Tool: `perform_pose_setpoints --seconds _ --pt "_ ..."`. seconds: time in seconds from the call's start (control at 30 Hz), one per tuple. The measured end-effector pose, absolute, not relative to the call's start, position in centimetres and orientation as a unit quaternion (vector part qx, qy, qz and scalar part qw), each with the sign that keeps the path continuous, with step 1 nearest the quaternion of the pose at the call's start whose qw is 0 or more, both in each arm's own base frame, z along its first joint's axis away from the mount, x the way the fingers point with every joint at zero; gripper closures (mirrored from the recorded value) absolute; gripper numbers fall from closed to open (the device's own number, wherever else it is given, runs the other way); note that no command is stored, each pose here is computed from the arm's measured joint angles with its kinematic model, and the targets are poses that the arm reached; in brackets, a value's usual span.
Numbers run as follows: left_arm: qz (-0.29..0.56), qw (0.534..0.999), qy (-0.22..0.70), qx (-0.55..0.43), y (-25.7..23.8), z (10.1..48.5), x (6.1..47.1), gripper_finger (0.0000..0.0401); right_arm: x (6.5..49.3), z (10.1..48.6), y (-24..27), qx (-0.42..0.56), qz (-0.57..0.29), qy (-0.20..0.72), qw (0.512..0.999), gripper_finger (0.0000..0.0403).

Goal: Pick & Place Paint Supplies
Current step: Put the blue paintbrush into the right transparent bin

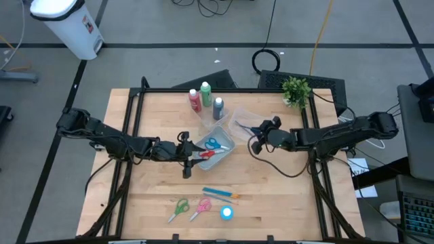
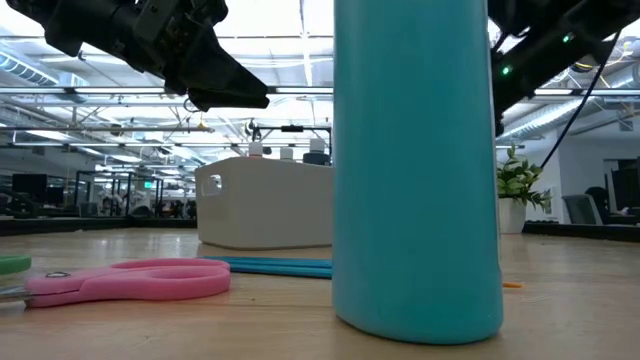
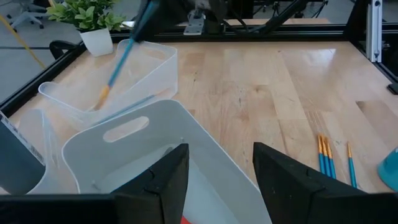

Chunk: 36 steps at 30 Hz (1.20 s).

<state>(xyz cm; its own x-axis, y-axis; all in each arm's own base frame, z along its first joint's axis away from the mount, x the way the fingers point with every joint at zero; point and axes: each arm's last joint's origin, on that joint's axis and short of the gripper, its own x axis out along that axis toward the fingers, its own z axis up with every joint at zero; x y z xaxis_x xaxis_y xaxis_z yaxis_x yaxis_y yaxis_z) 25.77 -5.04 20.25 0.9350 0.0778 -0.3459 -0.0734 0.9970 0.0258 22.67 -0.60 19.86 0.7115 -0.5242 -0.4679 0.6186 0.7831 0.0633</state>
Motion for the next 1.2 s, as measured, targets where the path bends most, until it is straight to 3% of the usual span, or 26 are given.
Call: perform_pose_setpoints --seconds 0.47,1.0,1.2 --pt "0.039 0.983 0.177 0.01 -5.0 20.2 25.8 0.0219 25.6 18.2 -1.6 0.111 -0.256 0.198 0.94 0.0399" --pt "0.039 0.983 0.18 0.007 -5.0 20.2 25.8 0.0219 25.0 18.8 -1.6 0.096 -0.256 0.203 0.94 0.0395" --pt "0.039 0.983 0.179 0.006 -5.0 20.2 25.8 0.0219 24.2 19.3 -1.3 0.073 -0.298 0.204 0.93 0.0394"
